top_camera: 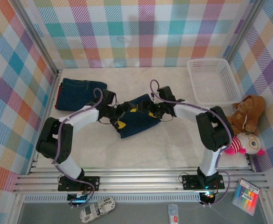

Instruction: Fold and stack the skirts

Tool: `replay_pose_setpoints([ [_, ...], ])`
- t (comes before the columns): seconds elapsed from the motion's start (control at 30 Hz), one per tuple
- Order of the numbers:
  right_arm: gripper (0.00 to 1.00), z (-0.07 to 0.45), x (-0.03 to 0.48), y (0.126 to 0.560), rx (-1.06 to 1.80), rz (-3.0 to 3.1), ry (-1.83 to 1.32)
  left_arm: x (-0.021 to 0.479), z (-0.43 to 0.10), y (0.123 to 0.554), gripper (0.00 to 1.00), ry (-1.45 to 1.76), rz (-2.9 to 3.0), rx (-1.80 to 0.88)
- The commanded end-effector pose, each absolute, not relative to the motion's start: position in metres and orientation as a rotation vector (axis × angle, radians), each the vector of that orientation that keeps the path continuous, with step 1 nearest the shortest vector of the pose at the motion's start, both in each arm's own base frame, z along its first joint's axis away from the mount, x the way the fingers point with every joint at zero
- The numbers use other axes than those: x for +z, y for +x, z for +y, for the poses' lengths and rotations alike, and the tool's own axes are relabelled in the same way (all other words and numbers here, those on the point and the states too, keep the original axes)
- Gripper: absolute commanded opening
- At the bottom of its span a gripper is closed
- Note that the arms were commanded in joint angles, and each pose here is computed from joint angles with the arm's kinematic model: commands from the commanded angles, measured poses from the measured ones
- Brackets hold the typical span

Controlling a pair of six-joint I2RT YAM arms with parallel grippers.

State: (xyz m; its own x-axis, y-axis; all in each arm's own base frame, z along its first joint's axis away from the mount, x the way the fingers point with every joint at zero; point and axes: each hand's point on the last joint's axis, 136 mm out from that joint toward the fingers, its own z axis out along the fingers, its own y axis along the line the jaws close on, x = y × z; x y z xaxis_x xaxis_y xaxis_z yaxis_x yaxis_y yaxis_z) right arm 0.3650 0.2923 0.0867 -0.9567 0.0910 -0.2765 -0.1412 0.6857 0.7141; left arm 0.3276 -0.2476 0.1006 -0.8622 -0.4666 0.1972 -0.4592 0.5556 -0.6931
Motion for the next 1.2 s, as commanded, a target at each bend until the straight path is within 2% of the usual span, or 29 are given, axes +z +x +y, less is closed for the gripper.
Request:
replay_pose_setpoints([
  [0.0, 0.99, 0.295, 0.069, 0.357, 1.168, 2.646, -0.005, 0.093, -0.251, 0.325, 1.0, -0.912, 2.731, -1.24],
  [0.07, 0.99, 0.291, 0.056, 0.353, 1.162, 2.682, 0.045, 0.071, -0.249, 0.312, 1.0, -0.958, 2.772, -1.193],
  [0.2, 0.99, 0.283, 0.035, 0.342, 1.142, 2.733, 0.159, 0.012, -0.219, 0.271, 1.0, -1.043, 2.925, -0.91],
  [0.27, 0.99, 0.279, 0.033, 0.34, 1.133, 2.735, 0.193, 0.0, -0.212, 0.265, 1.0, -1.058, 2.939, -0.898],
  [0.4, 0.99, 0.282, 0.055, 0.345, 1.159, 2.686, 0.173, 0.025, -0.232, 0.284, 1.0, -0.916, 2.913, -1.083],
  [0.57, 0.99, 0.287, 0.093, 0.354, 1.185, 2.583, 0.1, 0.077, -0.207, 0.304, 1.0, -0.817, 2.809, -0.889],
  [0.7, 0.99, 0.296, 0.103, 0.351, 1.238, 2.561, 0.028, 0.082, -0.185, 0.306, 1.0, -0.909, 2.769, -0.765],
  [0.83, 0.99, 0.302, 0.092, 0.348, 1.277, 2.597, -0.002, 0.072, -0.2, 0.316, 1.0, -0.878, 2.805, -0.835],
  [0.93, 0.99, 0.297, 0.061, 0.345, 1.223, 2.682, 0.071, 0.054, -0.194, 0.314, 1.0, -0.924, 2.84, -0.761],
  [1.03, 0.99, 0.292, 0.035, 0.338, 1.199, 2.752, 0.129, 0.055, -0.197, 0.316, 1.0, -0.868, 2.84, -0.798],
  [1.17, 0.99, 0.294, 0.043, 0.341, 1.205, 2.731, 0.123, 0.064, -0.177, 0.315, 1.0, -0.747, 2.861, -0.649],
])
